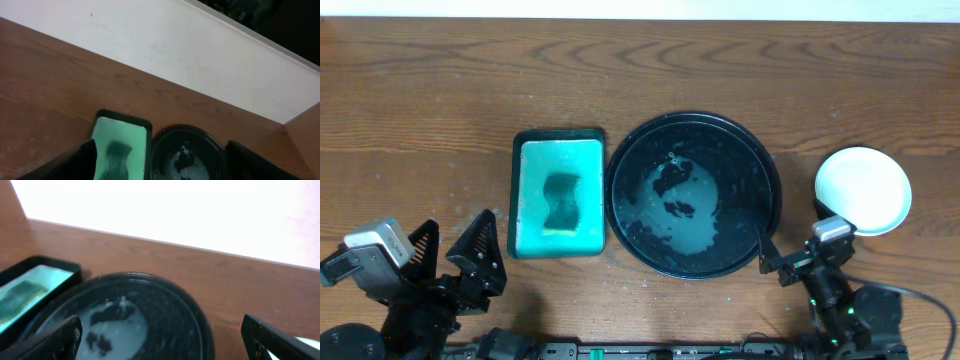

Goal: Clean dirty plates on tray and stack at the side

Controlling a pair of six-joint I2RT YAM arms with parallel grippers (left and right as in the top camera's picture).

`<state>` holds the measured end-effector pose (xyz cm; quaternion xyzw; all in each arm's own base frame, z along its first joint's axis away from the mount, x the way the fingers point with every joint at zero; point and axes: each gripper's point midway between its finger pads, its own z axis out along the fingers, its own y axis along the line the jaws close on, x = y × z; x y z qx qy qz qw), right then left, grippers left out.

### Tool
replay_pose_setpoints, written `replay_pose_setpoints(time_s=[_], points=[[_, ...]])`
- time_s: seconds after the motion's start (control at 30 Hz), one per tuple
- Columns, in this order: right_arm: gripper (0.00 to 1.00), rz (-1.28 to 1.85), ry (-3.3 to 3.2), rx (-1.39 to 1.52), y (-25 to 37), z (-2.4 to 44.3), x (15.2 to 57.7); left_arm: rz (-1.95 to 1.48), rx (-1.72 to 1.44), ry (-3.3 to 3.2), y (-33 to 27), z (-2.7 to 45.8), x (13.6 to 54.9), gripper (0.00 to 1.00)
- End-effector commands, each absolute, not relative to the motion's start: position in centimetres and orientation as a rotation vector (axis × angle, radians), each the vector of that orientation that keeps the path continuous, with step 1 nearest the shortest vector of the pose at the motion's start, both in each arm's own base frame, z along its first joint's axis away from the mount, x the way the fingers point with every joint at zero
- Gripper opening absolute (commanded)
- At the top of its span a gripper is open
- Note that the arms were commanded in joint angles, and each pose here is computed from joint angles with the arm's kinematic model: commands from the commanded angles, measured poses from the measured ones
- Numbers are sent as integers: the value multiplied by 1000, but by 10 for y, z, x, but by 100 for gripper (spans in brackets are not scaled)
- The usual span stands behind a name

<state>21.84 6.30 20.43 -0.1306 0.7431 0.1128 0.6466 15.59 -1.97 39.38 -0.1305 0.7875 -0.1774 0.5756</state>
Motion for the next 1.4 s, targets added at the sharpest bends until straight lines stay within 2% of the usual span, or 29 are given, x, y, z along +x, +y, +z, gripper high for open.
replay_pose_setpoints(time_s=[0.0,0.13,1.17,1.37], points=[[99,234,1653,-299,62,182,226,-403,-316,1830,-16,397,155,82],[99,245,1602,-287,64,161,237,-403,-316,1830,-16,397,155,82],[99,245,1601,-288,64,162,237,-401,-315,1831,-16,397,155,82],[99,245,1601,-288,64,162,237,-312,-352,1832,-4,391,157,82]])
